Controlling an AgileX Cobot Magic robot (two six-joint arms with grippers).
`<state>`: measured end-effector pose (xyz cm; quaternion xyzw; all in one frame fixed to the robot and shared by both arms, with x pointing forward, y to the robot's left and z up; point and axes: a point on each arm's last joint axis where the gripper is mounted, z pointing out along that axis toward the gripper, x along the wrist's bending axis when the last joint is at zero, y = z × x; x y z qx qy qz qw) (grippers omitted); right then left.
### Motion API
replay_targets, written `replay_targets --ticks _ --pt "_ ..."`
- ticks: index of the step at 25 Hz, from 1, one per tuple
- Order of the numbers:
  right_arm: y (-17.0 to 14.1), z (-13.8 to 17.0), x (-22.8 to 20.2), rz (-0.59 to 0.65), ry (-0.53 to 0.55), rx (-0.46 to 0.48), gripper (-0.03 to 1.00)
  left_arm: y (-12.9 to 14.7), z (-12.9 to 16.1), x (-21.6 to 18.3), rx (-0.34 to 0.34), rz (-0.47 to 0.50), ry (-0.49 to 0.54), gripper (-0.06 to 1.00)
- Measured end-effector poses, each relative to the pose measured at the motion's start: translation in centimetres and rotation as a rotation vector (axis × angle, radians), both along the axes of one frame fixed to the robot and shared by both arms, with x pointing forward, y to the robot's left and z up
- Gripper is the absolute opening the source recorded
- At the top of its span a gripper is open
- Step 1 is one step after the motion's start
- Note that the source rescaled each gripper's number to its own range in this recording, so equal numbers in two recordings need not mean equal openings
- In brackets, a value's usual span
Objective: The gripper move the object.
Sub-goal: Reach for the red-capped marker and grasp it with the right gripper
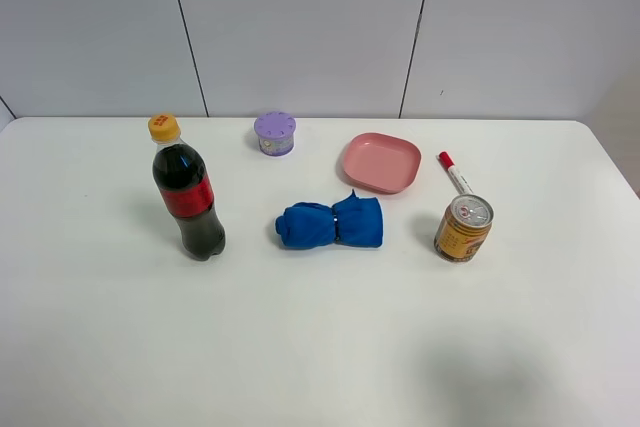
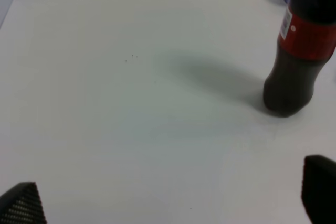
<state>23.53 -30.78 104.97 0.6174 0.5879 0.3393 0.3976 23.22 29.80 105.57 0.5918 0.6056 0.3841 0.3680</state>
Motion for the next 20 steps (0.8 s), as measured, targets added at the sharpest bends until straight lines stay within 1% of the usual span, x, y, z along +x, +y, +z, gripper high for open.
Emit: replay_targets --ticks 1,14,20 --pt "0.0 0.0 0.0 0.0 0.0 0.0 0.95 0.0 0.0 0.0 0.0 0.0 0.0 1.0" --pt "0.0 0.0 0.0 0.0 0.0 0.0 0.95 0.0 0.0 0.0 0.0 0.0 0.0 1.0" --pt "-0.15 0.03 0.0 -0.005 -0.001 -0.027 0.95 0.0 0.0 0.0 0.0 0.0 0.0 1.0"
